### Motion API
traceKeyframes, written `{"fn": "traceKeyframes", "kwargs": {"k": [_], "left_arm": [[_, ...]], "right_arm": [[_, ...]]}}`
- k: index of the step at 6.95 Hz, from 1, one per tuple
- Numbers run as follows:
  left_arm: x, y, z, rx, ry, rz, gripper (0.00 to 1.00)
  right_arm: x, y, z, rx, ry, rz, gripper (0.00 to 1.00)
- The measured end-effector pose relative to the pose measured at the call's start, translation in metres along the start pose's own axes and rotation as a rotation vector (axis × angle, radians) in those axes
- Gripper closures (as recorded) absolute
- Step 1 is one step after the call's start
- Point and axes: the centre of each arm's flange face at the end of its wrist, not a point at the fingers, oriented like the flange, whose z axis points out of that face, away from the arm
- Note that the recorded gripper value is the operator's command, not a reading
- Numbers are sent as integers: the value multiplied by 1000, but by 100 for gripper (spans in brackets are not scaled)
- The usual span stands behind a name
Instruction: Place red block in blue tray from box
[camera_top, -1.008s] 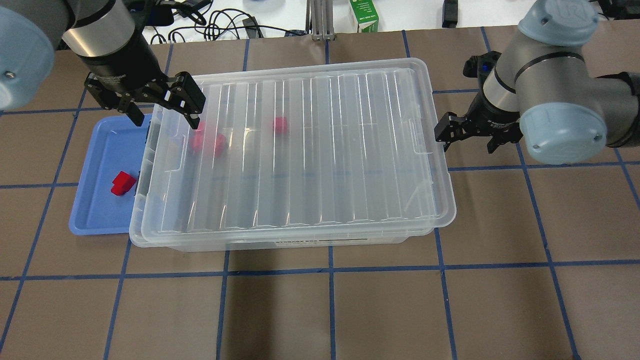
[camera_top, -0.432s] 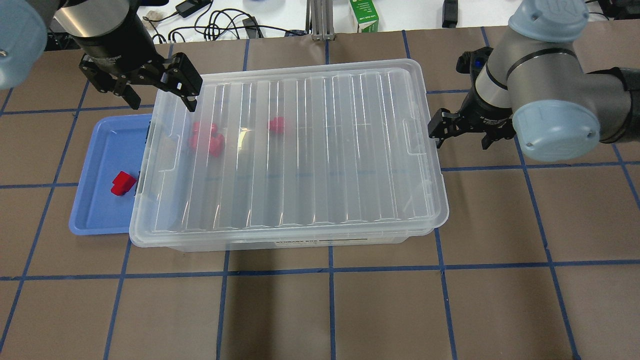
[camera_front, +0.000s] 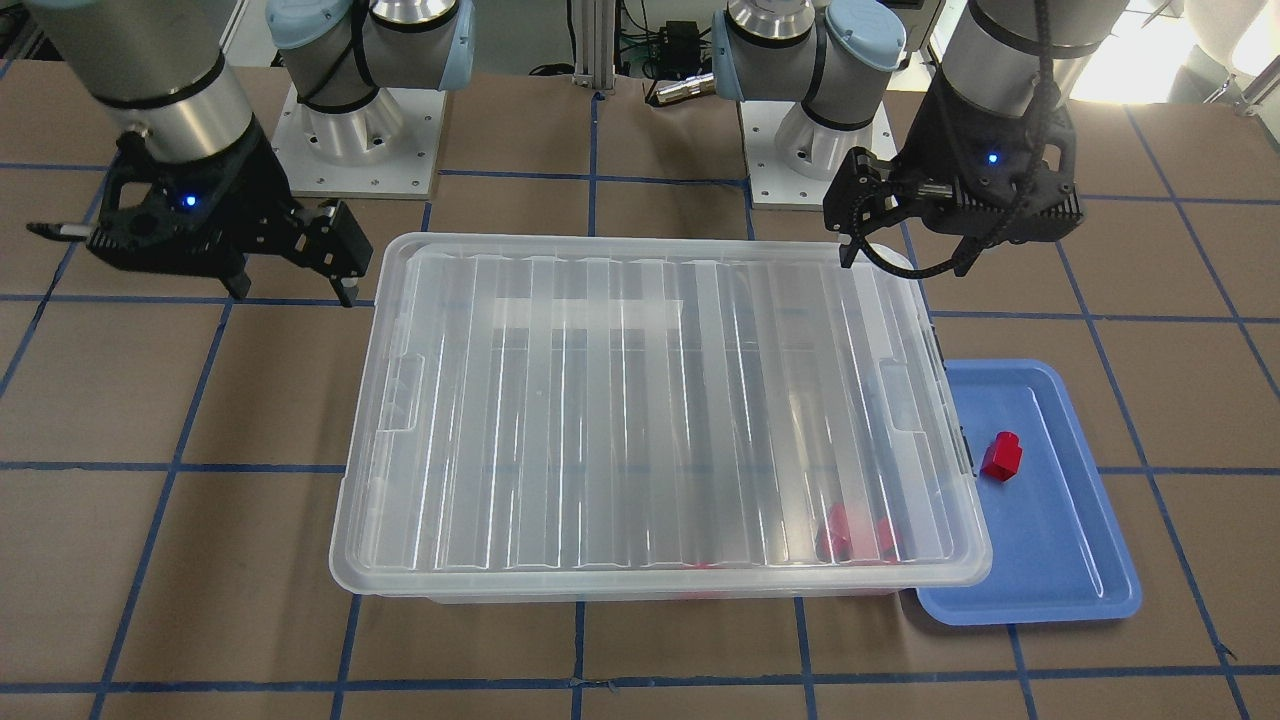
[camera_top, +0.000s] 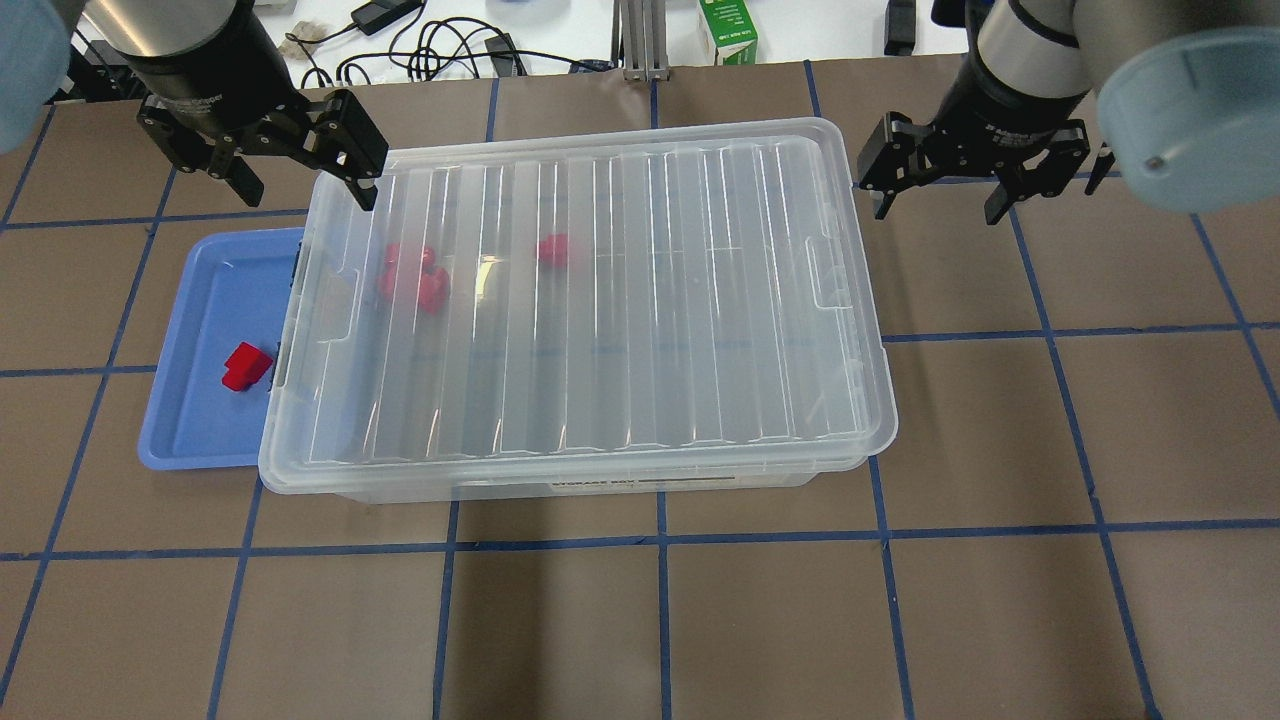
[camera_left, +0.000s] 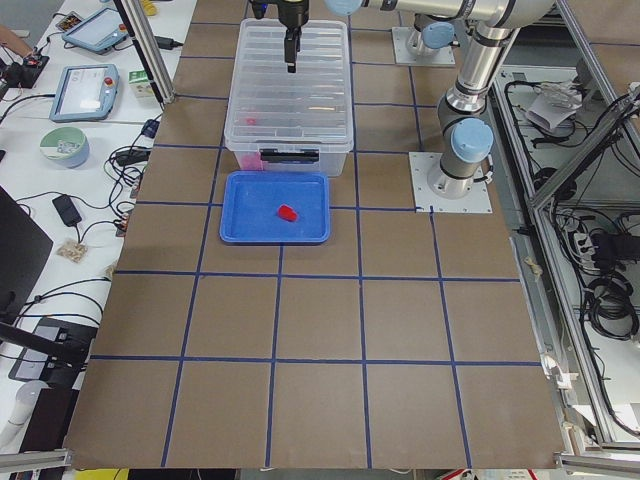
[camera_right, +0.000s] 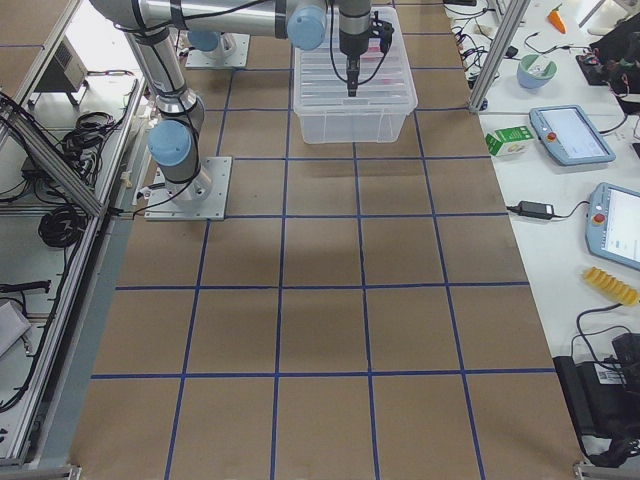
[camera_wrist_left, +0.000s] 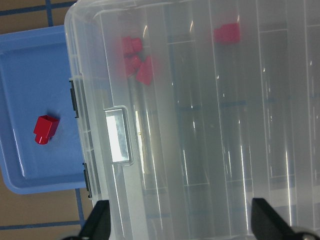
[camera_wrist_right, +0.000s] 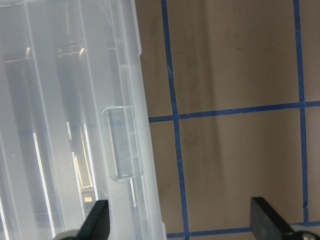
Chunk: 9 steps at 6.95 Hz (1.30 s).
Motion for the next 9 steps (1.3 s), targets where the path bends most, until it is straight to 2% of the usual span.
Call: {"fn": "traceKeyframes", "kwargs": {"k": [1,3,9], "left_arm": [[-3,0,1,-1,11,-5,0],[-3,0,3,-3,21,-6,0],[-5,0,1,1,22,-9,0]], "right_arm": [[-32,12,-14,-5,-2,2,0],[-64,24,-16,-14,3,-26,0],[-64,23,-20,-8,9,-33,0]]}}
